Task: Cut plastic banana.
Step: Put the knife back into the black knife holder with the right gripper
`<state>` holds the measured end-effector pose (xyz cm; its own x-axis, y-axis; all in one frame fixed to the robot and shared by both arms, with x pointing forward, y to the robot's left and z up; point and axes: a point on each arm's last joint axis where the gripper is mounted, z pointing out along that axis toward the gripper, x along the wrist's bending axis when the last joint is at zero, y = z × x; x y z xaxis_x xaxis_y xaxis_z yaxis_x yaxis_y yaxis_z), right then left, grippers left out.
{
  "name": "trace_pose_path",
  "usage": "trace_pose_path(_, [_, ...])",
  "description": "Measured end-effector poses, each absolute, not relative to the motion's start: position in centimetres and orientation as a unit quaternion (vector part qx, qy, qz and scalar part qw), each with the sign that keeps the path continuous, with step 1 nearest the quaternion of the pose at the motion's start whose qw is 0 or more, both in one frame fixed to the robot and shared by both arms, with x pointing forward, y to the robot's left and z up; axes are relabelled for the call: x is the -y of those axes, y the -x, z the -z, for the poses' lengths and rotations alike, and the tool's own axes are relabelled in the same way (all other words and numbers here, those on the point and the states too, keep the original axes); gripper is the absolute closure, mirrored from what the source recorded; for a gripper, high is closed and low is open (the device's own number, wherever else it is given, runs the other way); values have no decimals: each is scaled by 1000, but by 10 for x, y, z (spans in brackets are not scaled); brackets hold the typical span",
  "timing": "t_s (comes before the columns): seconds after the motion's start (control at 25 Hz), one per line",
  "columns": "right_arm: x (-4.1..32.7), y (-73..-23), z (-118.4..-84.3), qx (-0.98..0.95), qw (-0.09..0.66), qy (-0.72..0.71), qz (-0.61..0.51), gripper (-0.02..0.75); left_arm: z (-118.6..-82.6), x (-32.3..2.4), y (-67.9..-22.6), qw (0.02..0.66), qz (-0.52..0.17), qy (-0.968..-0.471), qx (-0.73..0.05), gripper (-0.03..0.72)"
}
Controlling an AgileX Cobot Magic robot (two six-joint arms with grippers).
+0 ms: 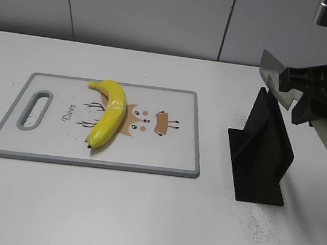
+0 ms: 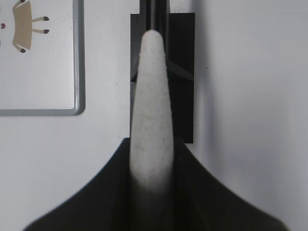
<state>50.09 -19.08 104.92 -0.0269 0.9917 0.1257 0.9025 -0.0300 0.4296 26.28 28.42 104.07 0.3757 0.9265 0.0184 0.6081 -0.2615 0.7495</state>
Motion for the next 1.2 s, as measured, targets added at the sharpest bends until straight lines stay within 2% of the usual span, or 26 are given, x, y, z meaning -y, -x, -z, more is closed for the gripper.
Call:
trace_pose_path(0.44, [193,-496,-1033,-689,106,-691,-193,577,-1041,-284,-261,340,-239,-756,-506,133])
trace_pose_path(0.64, [194,-492,-1021,-685,102,-695,-191,577,-1042,-288,-242,382,-282,-734,-485,133])
trace_pose_path(0.76, [194,-491,-1021,-685,101,-696,-191,577,-1042,-290,-233,400,-301,-724,-475,134])
trace_pose_path(1.2, [194,-490,-1020,-682,96,-700,-189,577,-1042,-289,-233,402,-301,-720,-479,153])
